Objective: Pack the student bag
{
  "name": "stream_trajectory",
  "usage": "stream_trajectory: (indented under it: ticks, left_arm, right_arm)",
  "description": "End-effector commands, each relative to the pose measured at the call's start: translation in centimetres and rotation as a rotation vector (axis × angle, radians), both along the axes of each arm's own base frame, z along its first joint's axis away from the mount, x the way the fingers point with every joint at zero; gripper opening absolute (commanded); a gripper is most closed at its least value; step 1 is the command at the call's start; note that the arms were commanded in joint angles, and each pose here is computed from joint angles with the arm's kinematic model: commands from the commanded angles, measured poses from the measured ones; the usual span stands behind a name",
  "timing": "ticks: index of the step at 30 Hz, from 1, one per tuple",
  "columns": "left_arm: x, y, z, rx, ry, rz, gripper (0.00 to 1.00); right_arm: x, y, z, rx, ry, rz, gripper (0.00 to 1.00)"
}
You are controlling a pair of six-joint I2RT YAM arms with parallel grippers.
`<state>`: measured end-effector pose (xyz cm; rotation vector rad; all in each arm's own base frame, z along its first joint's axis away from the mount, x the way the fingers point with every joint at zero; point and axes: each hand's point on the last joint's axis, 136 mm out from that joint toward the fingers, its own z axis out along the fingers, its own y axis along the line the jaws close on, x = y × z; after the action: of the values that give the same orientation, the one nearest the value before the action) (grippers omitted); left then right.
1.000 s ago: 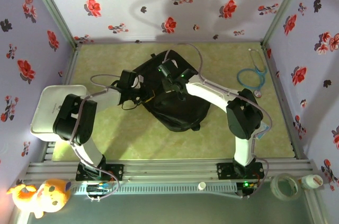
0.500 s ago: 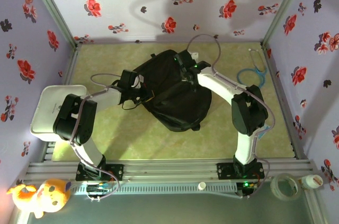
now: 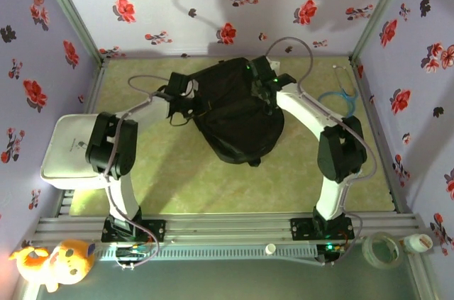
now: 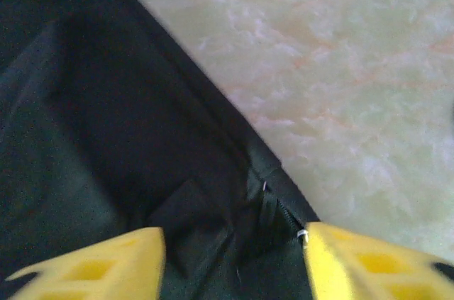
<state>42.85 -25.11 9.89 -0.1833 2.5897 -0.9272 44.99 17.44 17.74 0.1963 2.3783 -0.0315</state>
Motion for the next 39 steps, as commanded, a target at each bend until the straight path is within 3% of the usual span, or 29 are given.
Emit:
stream_trajectory:
  ticks: [1,8,15,20,25,27,33,39]
  left_arm:
    - [4.1,-0.4,3.4,0.016,-0.158,-0.010,0.24]
    - [5.2,2.6,8.5,0.175,-0.311,0.064,0.62]
    - [0.6,10.6,12.7,0.427,-0.510,0.239,0.99]
    - [-3.8,15.6,12.8,0.534,-0.618,0.359,1.00]
    - [-7.0,20.3,10.1,0.639,-0.587,0.451,1.00]
    - [-7.9,21.3,9.0,0.701,-0.611,0.414,1.00]
    - [-9.6,23.0,7.8,0.794,-0.740,0.374,1.00]
    - [-9.1,25.2,6.2,0.832,-0.811,0.393,0.99]
  right_arm:
    - [-0.7,-1.8,4.1,0.092,-0.108,-0.027,0.68]
    - [-3.4,-7.9,7.3,-0.017,-0.246,-0.116,0.99]
    - [-7.8,-15.8,9.1,-0.110,-0.436,-0.312,0.99]
    - [-11.2,-19.8,7.1,-0.249,-0.493,-0.390,0.99]
    - [-13.6,-22.3,3.8,-0.329,-0.513,-0.450,0.99]
    - [-14.2,-23.4,2.0,-0.327,-0.491,-0.487,0.99]
    - [-13.6,-24.2,-2.3,-0.272,-0.431,-0.440,0.99]
    - [-11.7,-23.4,-4.8,-0.213,-0.426,-0.361,0.99]
